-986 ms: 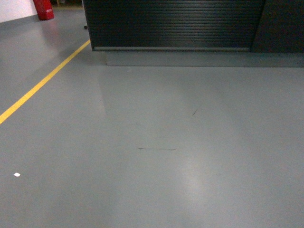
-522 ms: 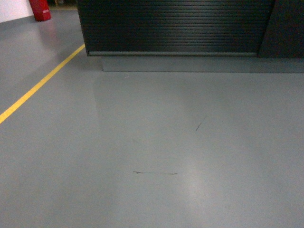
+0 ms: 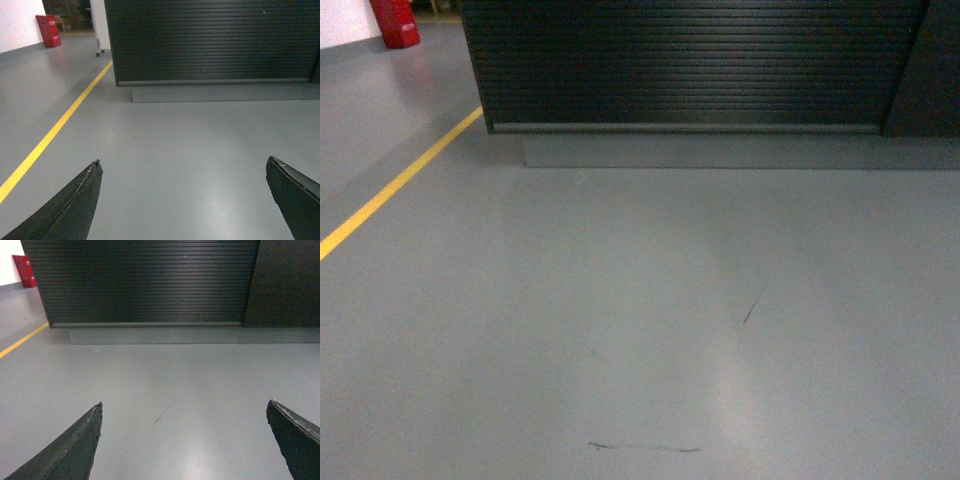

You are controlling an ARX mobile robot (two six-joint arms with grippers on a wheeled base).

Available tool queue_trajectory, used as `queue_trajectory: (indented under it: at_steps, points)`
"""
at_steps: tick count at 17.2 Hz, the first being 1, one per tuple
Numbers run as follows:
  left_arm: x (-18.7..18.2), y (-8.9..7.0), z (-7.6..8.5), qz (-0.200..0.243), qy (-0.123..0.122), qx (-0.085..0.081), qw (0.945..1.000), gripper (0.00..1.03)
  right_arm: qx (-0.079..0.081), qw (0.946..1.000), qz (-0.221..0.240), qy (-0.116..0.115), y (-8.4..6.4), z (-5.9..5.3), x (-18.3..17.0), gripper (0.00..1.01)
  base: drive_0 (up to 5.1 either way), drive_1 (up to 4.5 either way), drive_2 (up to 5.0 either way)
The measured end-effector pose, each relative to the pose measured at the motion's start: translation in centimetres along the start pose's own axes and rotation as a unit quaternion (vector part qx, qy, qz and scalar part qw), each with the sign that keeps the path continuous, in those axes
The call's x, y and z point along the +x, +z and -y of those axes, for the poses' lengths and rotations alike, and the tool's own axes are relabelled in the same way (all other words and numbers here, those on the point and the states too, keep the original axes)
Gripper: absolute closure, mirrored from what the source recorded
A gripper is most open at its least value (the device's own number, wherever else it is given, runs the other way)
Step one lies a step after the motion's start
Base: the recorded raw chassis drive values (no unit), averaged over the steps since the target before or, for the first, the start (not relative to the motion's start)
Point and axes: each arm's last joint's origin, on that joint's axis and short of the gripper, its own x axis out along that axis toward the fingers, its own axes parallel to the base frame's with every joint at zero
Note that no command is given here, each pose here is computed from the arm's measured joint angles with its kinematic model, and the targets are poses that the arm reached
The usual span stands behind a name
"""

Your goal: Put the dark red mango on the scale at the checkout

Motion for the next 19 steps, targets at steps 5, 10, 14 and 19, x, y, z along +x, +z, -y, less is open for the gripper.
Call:
queue_trajectory:
  at_steps: [5,10,14,19]
  points:
    - [0.0,0.03,0.0,0.001,0.0,0.0,1.0,0.05,0.0,1.0,0.002,0.0,0.03,0.0,0.0,0.03,0.0,4.27,-4.4]
    - [0.0,0.03,0.0,0.002,0.0,0.0,1.0,0.05,0.0,1.0,0.002,0.0,0.03,0.0,0.0,0.03,0.0,4.3,-4.3]
    - [0.0,0.02,0.0,0.001,0.0,0.0,1.0,0.05,0.0,1.0,0.001,-0.001,0.02,0.01,0.0,0.03,0.0,4.29,-4.3]
    - [0.0,0.03,0.0,0.001,-0.001,0.0,1.0,0.05,0.0,1.0,0.0,0.0,0.01,0.0,0.0,0.03,0.0,4.29,-4.3]
